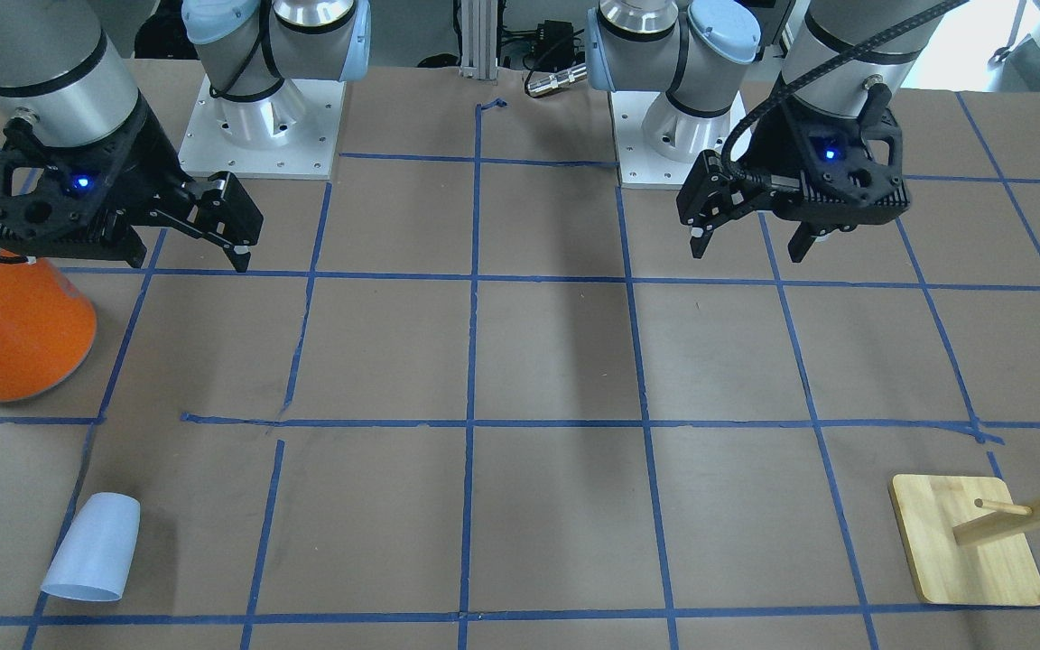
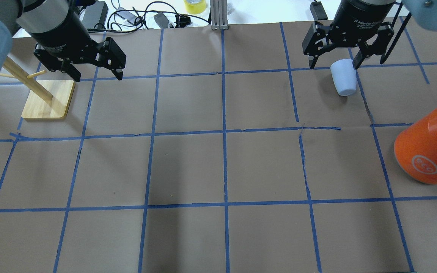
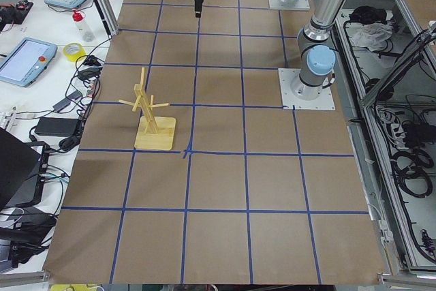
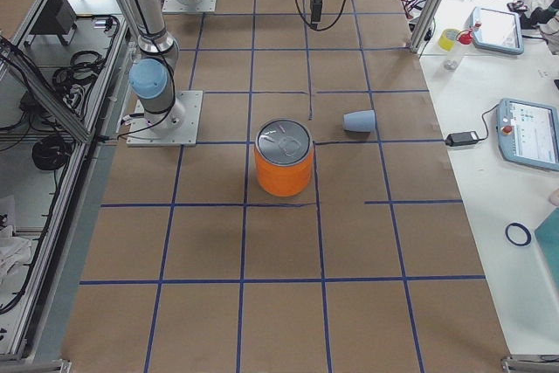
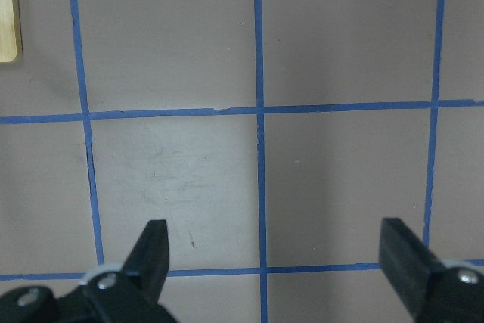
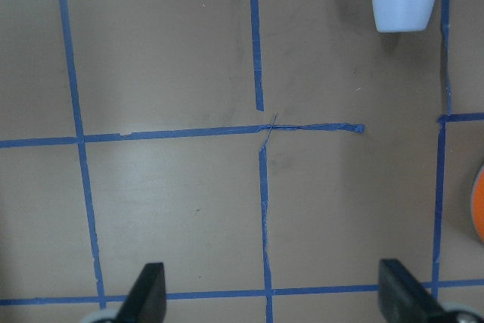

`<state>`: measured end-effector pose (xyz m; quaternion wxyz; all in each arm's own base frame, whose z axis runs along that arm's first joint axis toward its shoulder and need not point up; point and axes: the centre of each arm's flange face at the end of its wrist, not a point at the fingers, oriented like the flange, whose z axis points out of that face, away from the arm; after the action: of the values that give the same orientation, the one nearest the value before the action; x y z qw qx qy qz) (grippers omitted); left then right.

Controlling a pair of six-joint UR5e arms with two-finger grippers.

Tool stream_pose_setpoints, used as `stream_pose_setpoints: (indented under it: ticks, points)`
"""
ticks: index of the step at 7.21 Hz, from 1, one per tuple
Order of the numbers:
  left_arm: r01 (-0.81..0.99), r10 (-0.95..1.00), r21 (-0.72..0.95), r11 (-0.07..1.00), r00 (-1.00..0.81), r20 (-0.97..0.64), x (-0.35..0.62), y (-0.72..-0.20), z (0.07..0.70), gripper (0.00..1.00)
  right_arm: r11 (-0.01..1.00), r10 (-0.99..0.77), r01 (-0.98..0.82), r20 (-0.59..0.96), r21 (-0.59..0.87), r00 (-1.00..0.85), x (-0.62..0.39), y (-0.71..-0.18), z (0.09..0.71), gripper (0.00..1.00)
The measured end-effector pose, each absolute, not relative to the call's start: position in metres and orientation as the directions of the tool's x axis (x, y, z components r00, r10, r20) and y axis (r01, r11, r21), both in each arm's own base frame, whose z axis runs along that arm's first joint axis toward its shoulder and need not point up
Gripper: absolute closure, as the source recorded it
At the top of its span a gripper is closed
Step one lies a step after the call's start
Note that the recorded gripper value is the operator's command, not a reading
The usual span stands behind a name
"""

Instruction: Flip cup

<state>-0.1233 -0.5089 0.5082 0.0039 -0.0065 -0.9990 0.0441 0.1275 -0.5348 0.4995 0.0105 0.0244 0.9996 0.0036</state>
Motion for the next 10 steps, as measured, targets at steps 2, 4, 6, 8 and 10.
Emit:
stream_pose_setpoints:
  ticks: [2, 4, 6, 8, 10]
  points:
    - [0.012, 0.013, -0.088, 0.996, -1.0, 0.007, -0.123, -0.509, 0.5082, 0.0, 0.999, 0.049, 0.049, -0.02, 0.008, -0.999, 0.1275, -0.5349, 0.4994, 0.0]
    - [0.012, 0.012, -0.088, 0.996, -1.0, 0.007, -0.1227, -0.5091, 0.5082, 0.0, 0.999, 0.049, 0.049, -0.02, 0.002, -0.999, 0.1274, -0.5355, 0.5007, 0.0]
    - [0.013, 0.013, -0.088, 0.996, -1.0, 0.007, -0.1227, -0.5091, 0.5082, 0.0, 0.999, 0.049, 0.049, -0.019, -0.01, -0.999, 0.1272, -0.5369, 0.5032, 0.0]
    - [0.013, 0.014, -0.088, 0.996, -1.0, 0.007, -0.1229, -0.509, 0.5082, 0.0, 0.999, 0.047, 0.047, -0.02, -0.006, -0.999, 0.1273, -0.5401, 0.4988, 0.0]
    - [0.013, 0.014, -0.088, 0.996, -1.0, 0.007, -0.1228, -0.5091, 0.5082, 0.0, 0.999, 0.048, 0.048, -0.024, 0.002, -0.999, 0.1265, -0.5421, 0.4938, 0.0]
